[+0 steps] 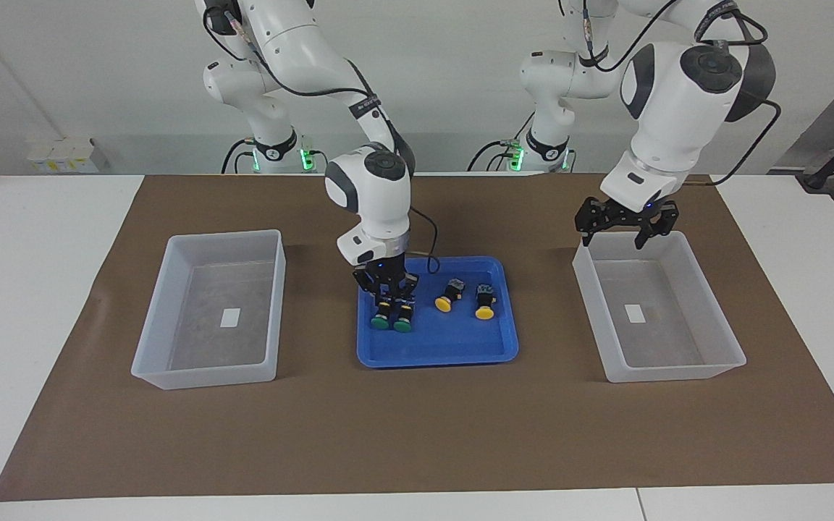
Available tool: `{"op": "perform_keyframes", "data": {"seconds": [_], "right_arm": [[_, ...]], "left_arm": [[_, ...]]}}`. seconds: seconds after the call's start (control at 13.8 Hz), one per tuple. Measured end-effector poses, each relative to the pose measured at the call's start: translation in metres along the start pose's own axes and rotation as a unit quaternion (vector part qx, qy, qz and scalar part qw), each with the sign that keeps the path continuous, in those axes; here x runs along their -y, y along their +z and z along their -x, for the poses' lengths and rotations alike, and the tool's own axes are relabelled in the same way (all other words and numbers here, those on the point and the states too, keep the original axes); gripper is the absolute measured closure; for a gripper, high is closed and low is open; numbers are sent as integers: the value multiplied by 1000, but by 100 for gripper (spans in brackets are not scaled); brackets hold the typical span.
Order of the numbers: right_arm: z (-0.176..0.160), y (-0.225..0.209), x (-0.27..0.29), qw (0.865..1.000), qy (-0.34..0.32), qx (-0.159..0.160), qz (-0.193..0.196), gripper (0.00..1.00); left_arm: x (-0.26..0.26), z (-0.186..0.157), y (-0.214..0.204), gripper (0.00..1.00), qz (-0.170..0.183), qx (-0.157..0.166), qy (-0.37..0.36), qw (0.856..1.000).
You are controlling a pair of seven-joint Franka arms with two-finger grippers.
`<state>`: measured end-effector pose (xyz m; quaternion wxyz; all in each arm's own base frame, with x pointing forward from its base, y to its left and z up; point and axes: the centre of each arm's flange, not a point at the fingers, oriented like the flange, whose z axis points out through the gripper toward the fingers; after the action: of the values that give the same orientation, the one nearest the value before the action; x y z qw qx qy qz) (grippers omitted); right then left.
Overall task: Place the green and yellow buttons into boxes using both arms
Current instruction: 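Grasp a green button with the right gripper while the left gripper reaches the tray, then carry the green button into the right box while the left gripper grasps a yellow button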
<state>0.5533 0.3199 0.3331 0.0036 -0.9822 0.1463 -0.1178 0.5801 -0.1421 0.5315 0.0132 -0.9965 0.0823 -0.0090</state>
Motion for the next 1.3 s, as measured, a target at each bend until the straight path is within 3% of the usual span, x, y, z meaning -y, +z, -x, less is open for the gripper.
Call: {"op": "perform_keyframes", "data": {"seconds": [0.22,0.51,0.94,1.3], "right_arm": [[-30,-38,-23,1000,18,-19,-6,68],[-66,-87,-71,1000,-12,-23,13,68],[-104,-135,-164,992,-113,8,60,68],[-132,-118,-244,982,-180,50,39,68]], "left_arm": [[-28,-7,28,0,0,-3,-10,1000],[-46,-8,59,0,3,-14,-15,1000],[-106,-1,87,0,20,-32,-51,998],[-159,-5,156,0,27,-40,-67,997]]}}
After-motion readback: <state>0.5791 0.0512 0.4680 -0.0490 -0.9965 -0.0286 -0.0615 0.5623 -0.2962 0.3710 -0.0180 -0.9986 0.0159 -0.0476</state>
